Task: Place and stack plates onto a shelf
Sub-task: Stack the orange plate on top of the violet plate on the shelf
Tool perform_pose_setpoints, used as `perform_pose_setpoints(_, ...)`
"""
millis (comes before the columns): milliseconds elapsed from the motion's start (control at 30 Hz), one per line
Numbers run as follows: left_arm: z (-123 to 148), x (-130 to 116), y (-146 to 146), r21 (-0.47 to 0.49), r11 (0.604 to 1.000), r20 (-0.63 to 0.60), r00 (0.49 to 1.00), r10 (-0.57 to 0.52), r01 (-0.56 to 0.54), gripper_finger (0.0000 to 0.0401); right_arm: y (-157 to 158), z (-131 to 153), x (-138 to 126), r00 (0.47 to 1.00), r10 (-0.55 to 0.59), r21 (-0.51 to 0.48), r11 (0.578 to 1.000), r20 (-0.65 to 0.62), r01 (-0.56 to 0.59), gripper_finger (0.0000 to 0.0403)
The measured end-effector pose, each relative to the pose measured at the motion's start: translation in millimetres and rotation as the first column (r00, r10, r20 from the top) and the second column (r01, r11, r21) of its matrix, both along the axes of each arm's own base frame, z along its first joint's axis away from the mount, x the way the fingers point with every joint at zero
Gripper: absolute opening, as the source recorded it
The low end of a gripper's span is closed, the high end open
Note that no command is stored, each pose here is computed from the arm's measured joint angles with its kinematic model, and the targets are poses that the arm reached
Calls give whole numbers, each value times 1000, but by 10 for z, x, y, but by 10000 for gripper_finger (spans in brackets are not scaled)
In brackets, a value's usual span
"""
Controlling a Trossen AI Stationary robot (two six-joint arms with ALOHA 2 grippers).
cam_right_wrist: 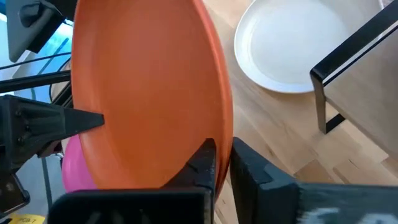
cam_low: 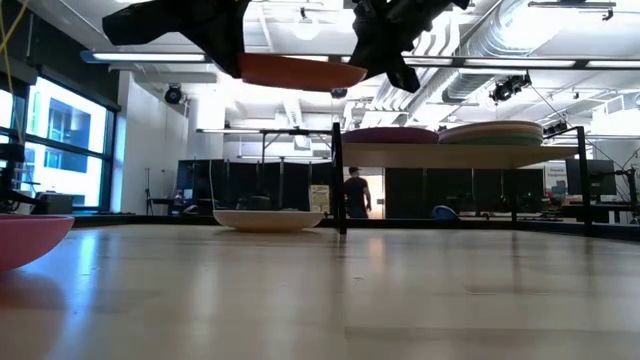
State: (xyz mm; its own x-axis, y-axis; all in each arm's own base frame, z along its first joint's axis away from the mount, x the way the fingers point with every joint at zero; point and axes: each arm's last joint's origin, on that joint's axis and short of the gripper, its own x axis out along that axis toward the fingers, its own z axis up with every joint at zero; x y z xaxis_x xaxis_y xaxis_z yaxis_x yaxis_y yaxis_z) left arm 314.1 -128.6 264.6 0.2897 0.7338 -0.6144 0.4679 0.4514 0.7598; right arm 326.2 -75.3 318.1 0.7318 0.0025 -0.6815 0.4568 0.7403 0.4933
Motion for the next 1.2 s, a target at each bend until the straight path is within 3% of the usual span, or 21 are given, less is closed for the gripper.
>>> perform_pose_setpoints(233,-4,24,-13,-32,999,50,998,23,-21,7,2,0,0,1000,-3,6,1000,0,3,5)
perform_pose_setpoints(400,-18,52,12,-116,990,79,993,83,-74,14,0,-2,0,1000,-9,-1,1000,-2,9,2)
perform_pose_setpoints(633,-38,81,97,-262,948,71,976,207,-182,60,-11,-3,-3,1000,-18,-13,1000,-6,18,1)
perform_pose_setpoints(800,-40,97,143,-309,916,115,946,303,-256,100,-95,-5,-27,999,-40,-8,999,-8,40,1)
perform_pose_setpoints(1000,153,152,133,-395,866,237,877,418,-306,129,-225,-24,-84,998,-59,4,998,-32,60,1)
perform_pose_setpoints(1200,401,174,120,-430,853,296,847,443,-296,132,-379,-33,-151,994,-95,10,995,-45,96,1)
